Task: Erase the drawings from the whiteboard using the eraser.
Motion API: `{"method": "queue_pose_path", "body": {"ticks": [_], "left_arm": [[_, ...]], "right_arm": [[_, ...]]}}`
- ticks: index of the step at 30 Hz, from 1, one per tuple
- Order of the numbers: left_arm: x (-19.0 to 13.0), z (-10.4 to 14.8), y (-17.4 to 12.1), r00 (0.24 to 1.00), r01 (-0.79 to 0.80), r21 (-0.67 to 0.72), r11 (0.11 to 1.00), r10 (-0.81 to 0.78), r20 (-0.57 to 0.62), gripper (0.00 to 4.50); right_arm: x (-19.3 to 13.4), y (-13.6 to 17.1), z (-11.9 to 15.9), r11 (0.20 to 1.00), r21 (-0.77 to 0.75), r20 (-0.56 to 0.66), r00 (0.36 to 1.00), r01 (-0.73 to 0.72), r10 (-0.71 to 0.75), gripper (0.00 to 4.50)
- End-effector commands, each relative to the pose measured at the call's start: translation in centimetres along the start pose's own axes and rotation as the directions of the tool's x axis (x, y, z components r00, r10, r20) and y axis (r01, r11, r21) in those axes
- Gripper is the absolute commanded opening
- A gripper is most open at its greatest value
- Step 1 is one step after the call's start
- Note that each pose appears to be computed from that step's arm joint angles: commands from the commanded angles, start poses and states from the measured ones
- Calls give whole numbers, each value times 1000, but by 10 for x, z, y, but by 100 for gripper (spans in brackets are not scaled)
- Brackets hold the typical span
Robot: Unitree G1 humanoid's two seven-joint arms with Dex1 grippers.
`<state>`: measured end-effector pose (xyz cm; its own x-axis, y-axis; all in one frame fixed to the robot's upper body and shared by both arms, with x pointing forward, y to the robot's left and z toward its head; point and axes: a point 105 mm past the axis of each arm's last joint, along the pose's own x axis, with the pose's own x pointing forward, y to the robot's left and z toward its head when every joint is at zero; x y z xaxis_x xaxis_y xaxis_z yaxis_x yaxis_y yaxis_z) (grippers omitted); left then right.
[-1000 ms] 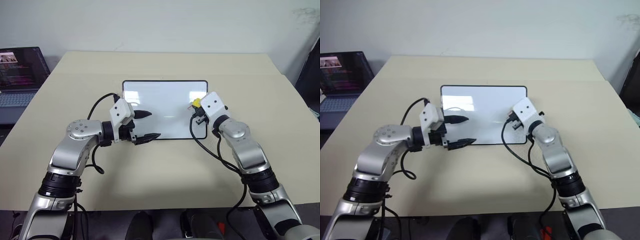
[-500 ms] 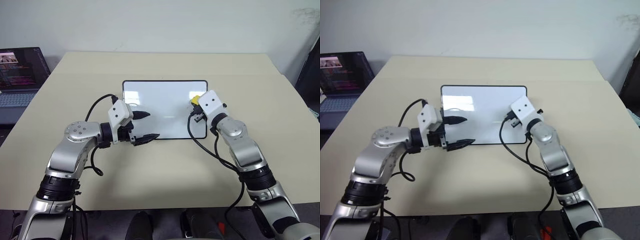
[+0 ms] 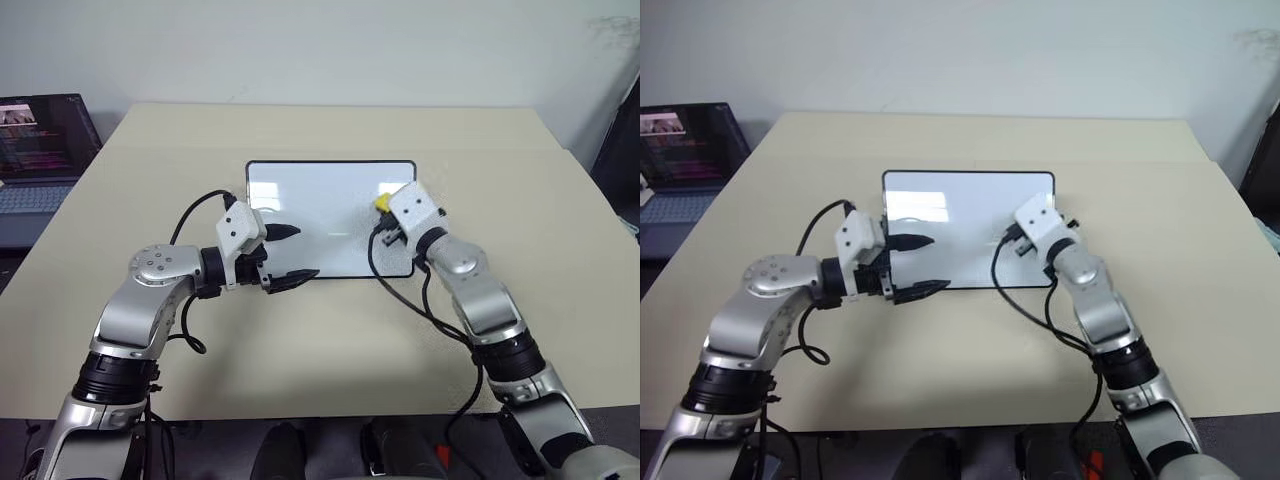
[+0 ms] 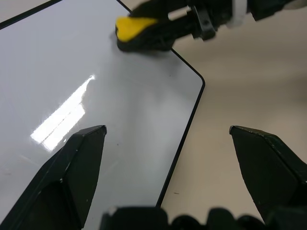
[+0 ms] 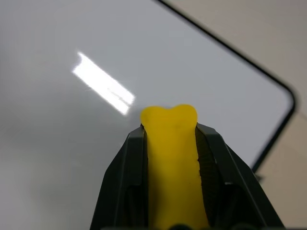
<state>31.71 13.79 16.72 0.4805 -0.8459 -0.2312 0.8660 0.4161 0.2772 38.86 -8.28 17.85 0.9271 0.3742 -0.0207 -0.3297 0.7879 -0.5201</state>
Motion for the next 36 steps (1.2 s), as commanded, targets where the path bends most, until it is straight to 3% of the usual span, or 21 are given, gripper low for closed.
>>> {"method": "queue_pose_path", "body": {"ticks": [1,6,9,14,18,22,26,36], "left_arm": [[-4,16,1,999,-8,44,999,6,37,450],[-5,15,1,999,-10,42,999,8,35,450],[-4,17,1,999,-7,44,999,5,42,450],[5,23,-4,997,36,54,998,-39,64,450],[16,31,-15,990,103,70,992,-109,94,450],[26,33,-26,978,177,106,978,-187,96,450],[39,32,-38,961,254,170,952,-269,72,450],[61,39,-44,937,306,209,929,-333,105,450]], "right_arm": [[-3,2,-6,999,-13,-32,999,-42,42,100],[-22,31,-30,968,23,-129,960,-248,249,100],[-26,36,-31,960,20,-135,951,-278,278,100],[-26,7,-1,989,64,-9,991,-132,133,100],[-55,-5,-5,984,147,-12,995,-101,104,100],[-88,-18,-32,968,250,-103,995,14,13,100],[-108,-34,-67,913,344,-230,962,220,-145,100],[-92,-47,-98,838,405,-315,917,365,-246,100]]}}
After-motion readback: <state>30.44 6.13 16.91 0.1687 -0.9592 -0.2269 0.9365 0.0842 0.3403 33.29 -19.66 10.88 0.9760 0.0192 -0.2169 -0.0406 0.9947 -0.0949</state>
